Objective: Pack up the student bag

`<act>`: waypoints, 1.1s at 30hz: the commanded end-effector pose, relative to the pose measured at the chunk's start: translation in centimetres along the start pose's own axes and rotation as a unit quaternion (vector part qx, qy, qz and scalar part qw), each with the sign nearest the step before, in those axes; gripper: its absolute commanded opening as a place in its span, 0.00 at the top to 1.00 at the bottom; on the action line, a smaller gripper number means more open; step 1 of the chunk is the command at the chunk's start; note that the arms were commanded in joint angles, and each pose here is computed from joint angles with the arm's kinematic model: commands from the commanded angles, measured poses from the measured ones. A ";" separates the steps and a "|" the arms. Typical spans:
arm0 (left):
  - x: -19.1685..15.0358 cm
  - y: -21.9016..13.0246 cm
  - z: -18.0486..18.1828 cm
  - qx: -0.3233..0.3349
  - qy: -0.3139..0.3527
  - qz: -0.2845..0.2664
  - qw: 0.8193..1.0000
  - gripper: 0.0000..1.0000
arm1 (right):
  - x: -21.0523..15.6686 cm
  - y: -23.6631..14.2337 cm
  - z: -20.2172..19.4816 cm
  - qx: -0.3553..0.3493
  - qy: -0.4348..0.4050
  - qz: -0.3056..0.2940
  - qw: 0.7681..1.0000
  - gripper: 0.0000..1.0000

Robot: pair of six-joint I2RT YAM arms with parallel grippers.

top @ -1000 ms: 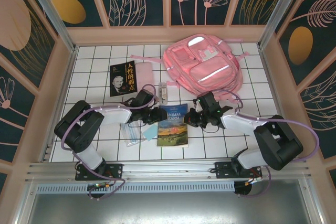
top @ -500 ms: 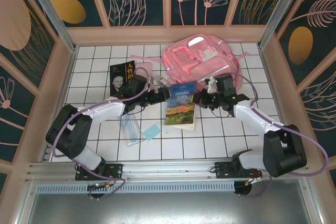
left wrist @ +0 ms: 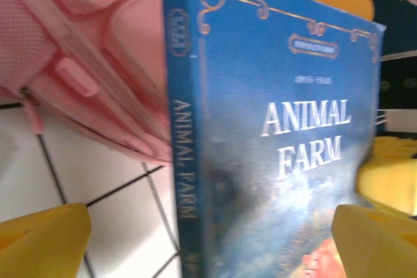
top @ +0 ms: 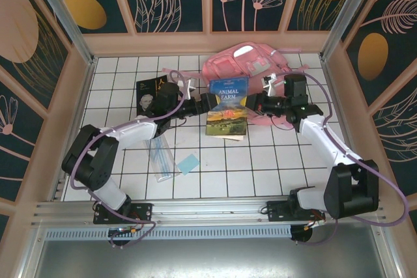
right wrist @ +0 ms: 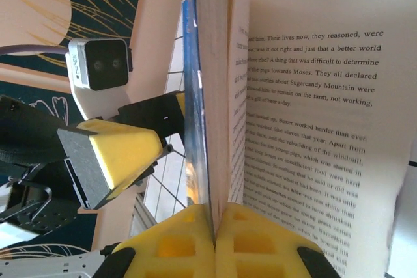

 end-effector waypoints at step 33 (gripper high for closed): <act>7.2 -0.6 -2.9 -0.111 -0.112 -0.331 0.931 1.00 | -2.0 6.1 0.7 0.052 0.115 -0.161 0.979 0.01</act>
Point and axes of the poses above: each hand's point on the last joint's axis, 136 mm out from that joint toward the fingers, its own y axis out along the fingers, its own z axis along the line the jaws close on, x = y × z, the point moved 8 cm from there along -y, back along the fingers
